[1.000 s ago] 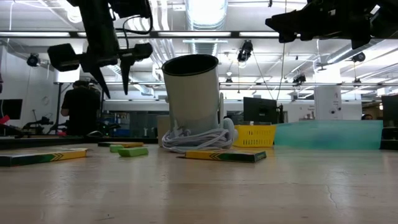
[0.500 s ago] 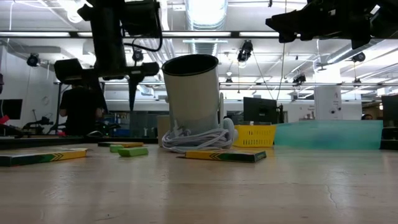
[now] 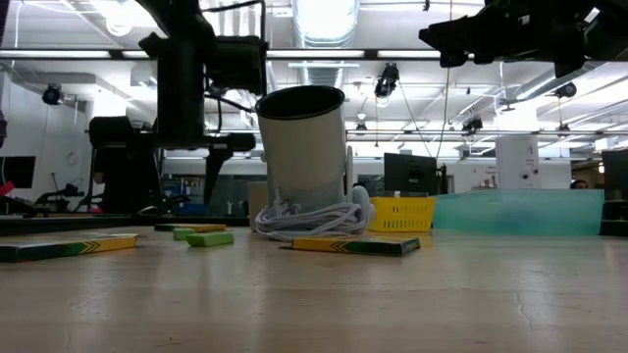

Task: Pick & Place School Supplies
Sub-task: Put the green eraser into the yellow bin

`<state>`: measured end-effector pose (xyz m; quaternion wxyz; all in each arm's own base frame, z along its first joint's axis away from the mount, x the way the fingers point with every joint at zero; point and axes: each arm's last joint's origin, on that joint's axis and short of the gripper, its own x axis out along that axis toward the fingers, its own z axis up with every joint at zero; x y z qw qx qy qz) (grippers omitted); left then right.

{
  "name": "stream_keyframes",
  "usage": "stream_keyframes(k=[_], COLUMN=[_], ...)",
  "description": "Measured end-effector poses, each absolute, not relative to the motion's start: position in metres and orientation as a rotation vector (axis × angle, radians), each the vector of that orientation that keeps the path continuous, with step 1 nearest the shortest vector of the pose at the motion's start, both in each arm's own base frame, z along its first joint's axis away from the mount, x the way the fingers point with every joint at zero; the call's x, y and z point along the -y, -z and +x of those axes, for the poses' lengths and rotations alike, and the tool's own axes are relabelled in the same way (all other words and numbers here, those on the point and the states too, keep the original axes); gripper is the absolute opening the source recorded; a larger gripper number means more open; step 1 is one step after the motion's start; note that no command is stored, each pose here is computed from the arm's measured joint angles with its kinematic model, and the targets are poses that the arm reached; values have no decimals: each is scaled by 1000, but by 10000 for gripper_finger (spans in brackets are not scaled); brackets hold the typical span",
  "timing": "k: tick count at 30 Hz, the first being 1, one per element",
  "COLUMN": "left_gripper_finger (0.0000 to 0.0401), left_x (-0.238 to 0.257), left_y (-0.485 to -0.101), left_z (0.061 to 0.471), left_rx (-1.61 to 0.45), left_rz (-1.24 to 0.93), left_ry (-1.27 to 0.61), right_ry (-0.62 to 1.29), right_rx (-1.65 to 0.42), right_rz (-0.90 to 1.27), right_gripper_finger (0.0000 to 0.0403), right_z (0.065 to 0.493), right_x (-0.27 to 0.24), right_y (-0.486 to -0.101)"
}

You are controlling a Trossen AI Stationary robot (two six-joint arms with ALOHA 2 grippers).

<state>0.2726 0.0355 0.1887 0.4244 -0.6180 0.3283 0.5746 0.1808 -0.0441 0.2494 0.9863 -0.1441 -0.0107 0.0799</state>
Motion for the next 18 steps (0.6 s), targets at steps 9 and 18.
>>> stream_keyframes(k=[9,18], left_gripper_finger=[257,257], left_x=[-37,-38], left_y=[-170,-166], left_z=[281,283], left_rx=[-832,-813], left_rz=[-1530,-1481], left_ry=[-1485,-1496], right_ry=[-161,-161], right_rx=[22,22], right_rz=[-290,-289], right_gripper_finger=[116,126], right_z=[181,181], right_x=[44,44], right_y=[-249,-249])
